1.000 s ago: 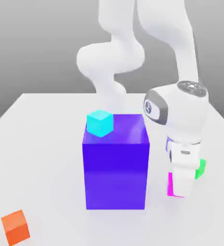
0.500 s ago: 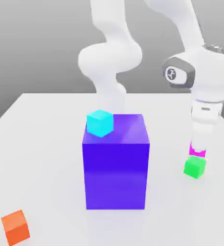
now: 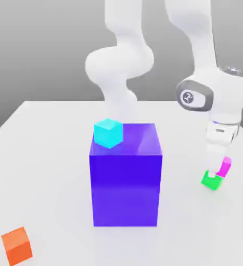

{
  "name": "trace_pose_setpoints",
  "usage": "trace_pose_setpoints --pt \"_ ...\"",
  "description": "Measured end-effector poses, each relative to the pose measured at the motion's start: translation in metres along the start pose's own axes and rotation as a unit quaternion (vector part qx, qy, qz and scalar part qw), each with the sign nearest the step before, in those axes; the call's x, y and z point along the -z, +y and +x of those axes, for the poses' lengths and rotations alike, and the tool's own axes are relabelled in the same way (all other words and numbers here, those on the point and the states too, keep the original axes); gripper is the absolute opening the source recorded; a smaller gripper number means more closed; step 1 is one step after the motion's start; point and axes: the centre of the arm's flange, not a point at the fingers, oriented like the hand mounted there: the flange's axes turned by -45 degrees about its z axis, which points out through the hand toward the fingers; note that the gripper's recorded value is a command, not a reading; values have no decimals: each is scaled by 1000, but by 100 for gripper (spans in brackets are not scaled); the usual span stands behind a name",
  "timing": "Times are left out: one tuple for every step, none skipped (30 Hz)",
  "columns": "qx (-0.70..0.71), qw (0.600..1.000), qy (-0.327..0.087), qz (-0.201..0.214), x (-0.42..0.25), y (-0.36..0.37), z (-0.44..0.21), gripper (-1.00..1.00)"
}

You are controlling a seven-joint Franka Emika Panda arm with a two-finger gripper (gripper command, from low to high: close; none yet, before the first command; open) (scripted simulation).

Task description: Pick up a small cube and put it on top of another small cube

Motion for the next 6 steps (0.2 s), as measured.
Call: trace_pose_setpoints --pt "1 1000 0 0 6 0 1 100" --pt "1 1000 0 -1 14 0 1 100" --pt "1 1000 0 -1 22 0 2 100" --pt "1 1000 0 -1 31 0 2 100" --pt "0 1000 0 -1 40 0 1 100" --pt "0 1000 0 -1 49 0 1 100"
